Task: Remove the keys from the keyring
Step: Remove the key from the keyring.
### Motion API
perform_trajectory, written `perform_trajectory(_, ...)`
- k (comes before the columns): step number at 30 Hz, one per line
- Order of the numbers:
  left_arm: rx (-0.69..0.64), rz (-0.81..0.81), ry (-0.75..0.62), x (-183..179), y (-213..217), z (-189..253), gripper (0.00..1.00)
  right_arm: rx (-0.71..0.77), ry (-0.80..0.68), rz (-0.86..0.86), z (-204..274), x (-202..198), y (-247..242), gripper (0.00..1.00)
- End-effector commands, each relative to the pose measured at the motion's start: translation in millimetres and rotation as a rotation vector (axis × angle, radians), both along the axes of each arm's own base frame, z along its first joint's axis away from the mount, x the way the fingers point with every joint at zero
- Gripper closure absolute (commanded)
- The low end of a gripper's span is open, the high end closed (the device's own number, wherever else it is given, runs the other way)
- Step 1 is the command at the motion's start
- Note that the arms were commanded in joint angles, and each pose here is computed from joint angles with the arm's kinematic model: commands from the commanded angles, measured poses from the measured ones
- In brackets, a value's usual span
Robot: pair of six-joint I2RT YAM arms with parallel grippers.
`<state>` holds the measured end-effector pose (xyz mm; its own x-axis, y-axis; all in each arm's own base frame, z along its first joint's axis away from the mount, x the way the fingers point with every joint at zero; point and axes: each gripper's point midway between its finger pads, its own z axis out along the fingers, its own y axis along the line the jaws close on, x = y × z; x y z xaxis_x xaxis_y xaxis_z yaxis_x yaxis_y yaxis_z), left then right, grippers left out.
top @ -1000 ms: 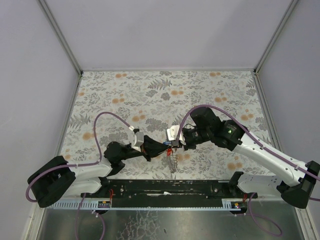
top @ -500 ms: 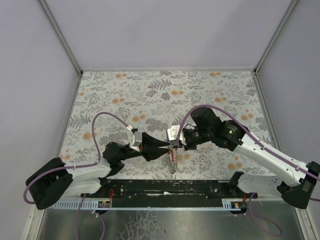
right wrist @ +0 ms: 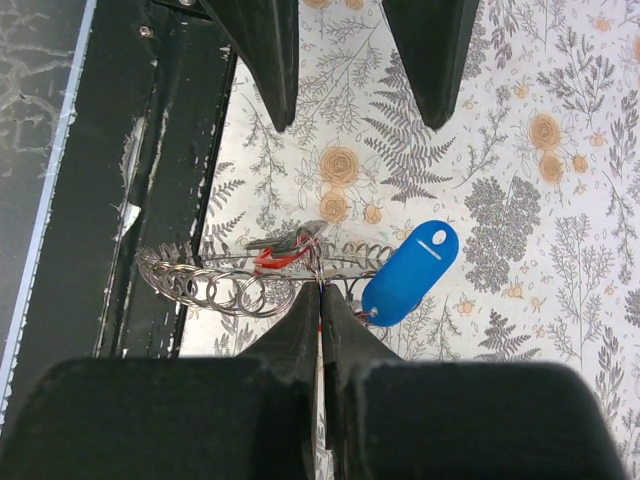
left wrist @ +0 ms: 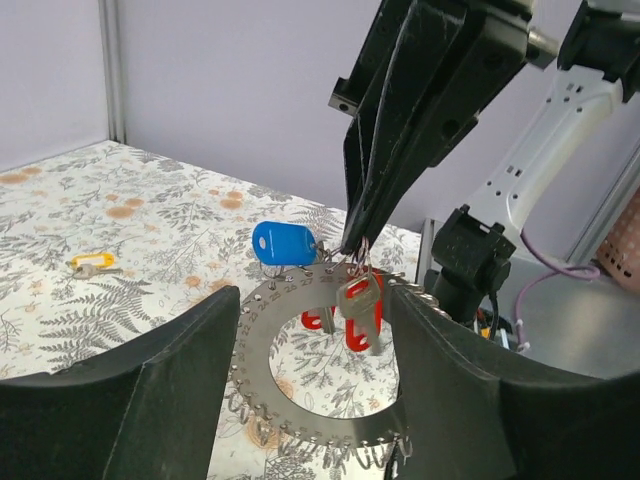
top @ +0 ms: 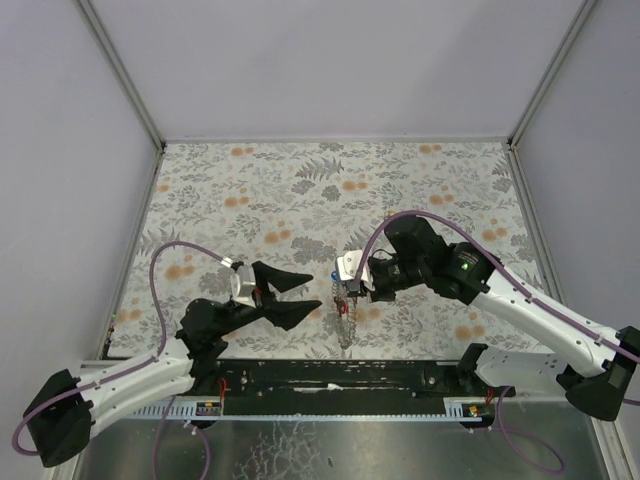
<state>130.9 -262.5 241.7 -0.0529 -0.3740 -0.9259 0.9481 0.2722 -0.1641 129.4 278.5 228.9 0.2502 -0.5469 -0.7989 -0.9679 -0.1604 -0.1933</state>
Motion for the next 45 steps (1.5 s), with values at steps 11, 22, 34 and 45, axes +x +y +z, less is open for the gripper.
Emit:
perform_trajectory(11,0.070,-0.121,0.264,-3,-25,-17,0.46,0.043,-0.063,-0.024,13,10,4,1.00)
perform_trajectory(22,0.110,-0.140,0.290,2,-37,-22,0.46,0.041,-0.056,-0.018,12,9,5,1.00)
perform_trajectory(34,0.091,-0.214,0.291,-6,-47,-14,0.47,0.038,-0.049,-0.018,9,8,4,1.00)
perform_trajectory(45,0.085,-0.266,0.288,-12,-54,-11,0.53,0.039,-0.045,-0.019,8,8,5,1.00)
